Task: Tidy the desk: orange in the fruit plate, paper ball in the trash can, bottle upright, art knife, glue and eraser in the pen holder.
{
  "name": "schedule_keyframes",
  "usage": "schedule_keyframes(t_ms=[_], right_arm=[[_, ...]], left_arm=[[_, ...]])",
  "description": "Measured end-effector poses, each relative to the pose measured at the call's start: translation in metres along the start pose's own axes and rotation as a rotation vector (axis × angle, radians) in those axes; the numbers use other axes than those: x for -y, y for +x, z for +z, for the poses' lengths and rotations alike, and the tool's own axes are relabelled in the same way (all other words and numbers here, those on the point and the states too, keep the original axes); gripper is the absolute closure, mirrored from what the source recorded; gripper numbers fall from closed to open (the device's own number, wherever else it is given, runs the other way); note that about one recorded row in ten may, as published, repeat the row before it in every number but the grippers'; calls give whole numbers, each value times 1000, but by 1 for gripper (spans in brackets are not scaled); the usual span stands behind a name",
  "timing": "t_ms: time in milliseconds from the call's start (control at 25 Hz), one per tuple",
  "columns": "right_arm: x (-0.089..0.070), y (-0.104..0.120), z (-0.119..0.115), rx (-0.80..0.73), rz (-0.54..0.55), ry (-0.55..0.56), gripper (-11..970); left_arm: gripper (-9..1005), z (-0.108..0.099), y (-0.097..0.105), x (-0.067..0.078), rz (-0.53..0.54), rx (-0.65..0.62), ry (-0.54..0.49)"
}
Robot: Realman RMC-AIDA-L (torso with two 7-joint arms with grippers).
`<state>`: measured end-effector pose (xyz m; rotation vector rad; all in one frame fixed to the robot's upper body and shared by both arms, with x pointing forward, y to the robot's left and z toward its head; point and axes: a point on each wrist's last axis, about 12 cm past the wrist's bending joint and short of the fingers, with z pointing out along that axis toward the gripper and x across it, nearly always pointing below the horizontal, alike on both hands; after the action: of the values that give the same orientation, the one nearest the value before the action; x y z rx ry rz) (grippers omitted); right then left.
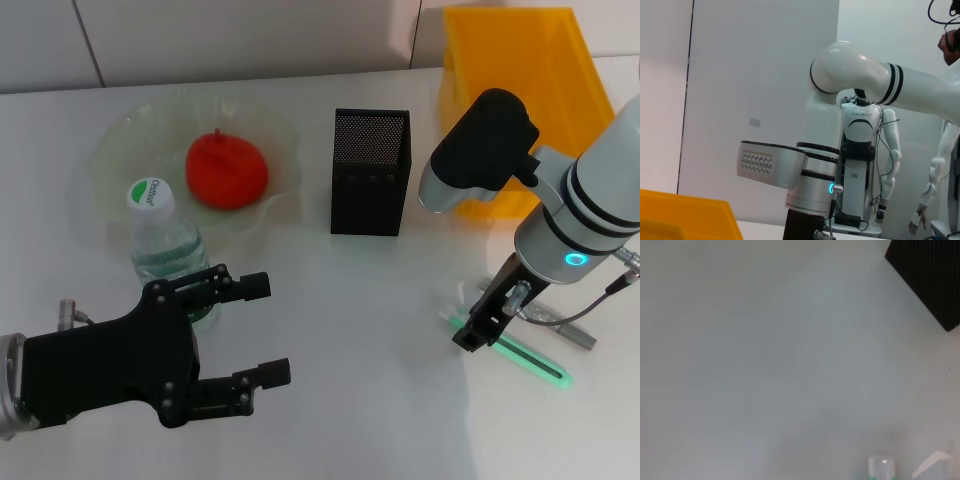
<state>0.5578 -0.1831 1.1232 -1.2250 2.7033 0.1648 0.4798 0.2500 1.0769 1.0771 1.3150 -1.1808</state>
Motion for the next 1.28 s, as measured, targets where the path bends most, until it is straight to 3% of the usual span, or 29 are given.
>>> schedule_keyframes(t_ms=[400,600,720,880,1040,1080,1200,1240,1280], right_arm=[[0,0,1,2,1,-7,570],[1,1,0,0,-9,-12,761],[0,-1,-5,28,-6,-20,784],[0,-5,-31,170,-3,-78,799],[7,-3,-79,441,-21,-157,798],[7,-3,-79,441,-21,-157,798],[16,3,-100,601,-40,-127,798],[23,6,-111,735,-53,-79,798],[23,6,-111,735,-53,-79,798]], left_arm=[[195,-1,1,1,-1,0,-3],[195,-1,1,1,1,0,-3],[195,-1,1,1,0,-1,-4],[195,-2,1,1,-2,-2,-5],[195,-2,1,2,-3,2,1],[195,-2,1,2,-3,2,1],[196,-2,1,2,-4,4,1],[196,-2,1,2,-2,4,1],[196,-2,1,2,-2,4,1]])
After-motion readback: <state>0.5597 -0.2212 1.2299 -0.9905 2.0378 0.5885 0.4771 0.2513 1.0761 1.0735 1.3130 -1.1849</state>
